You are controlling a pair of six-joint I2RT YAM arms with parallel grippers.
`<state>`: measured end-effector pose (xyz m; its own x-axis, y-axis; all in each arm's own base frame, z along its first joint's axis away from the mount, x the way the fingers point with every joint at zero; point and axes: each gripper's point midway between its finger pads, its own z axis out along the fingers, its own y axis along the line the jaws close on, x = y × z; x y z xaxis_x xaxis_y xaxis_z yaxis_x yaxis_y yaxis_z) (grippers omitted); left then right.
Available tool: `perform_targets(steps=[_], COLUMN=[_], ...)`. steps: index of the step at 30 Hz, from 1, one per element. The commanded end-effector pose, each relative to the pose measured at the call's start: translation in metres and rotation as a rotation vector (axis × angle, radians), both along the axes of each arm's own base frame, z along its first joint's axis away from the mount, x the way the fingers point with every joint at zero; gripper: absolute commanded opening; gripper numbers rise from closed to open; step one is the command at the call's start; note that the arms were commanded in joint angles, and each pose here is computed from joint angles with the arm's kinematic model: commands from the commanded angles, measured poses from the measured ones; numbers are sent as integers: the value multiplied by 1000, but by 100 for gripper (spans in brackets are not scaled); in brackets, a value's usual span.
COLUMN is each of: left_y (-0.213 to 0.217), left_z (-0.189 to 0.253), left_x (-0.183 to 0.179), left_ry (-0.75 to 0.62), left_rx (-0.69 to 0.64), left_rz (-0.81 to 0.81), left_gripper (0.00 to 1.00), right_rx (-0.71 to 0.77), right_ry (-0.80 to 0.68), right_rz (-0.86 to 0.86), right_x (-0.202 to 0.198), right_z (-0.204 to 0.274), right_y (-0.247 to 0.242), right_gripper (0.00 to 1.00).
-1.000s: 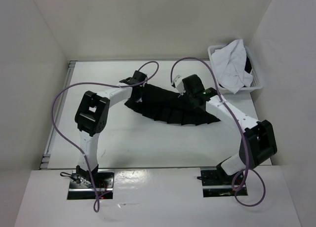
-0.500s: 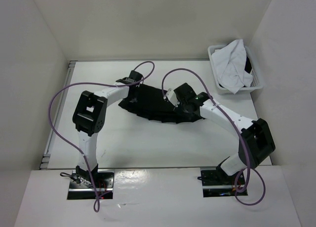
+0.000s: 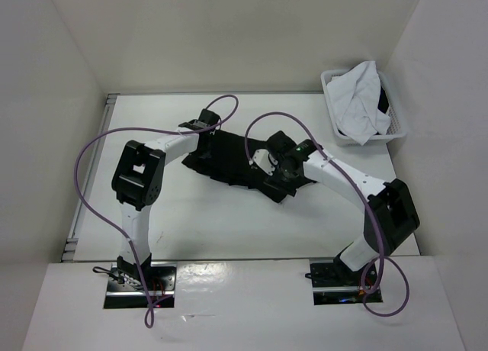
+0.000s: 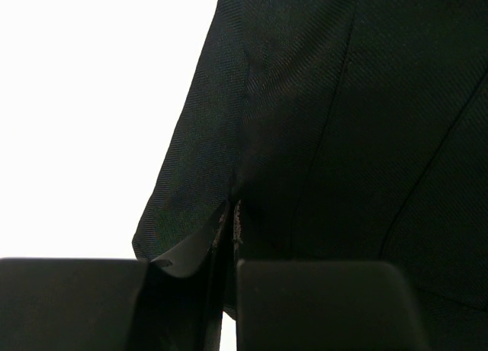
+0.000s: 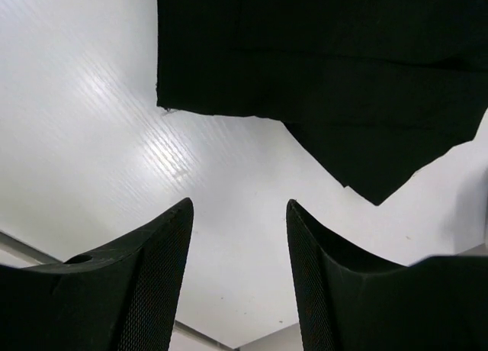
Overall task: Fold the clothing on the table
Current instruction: Fold the skirt
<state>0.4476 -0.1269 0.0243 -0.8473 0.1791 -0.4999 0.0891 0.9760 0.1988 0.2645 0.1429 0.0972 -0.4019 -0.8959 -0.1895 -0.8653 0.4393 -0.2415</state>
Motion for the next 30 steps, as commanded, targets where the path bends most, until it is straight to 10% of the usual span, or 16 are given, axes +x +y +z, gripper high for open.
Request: perform_targets(steps=[1, 10, 30], left_y=[16, 10, 13], left_z=[-8, -10, -14], left_x=[-23, -25, -44], left_ry=[85, 91, 121], left_rx=[40, 7, 1], left_rz=[-1, -26, -63], left_gripper=[8, 8, 8], right_rx=[96, 135, 285], right_ry=[-63, -305, -24], right_rz=[-10, -327, -416], right_x=[16, 95, 110], right_z=[30, 32, -29], right_y=[14, -33, -25], right_gripper=[58, 52, 52])
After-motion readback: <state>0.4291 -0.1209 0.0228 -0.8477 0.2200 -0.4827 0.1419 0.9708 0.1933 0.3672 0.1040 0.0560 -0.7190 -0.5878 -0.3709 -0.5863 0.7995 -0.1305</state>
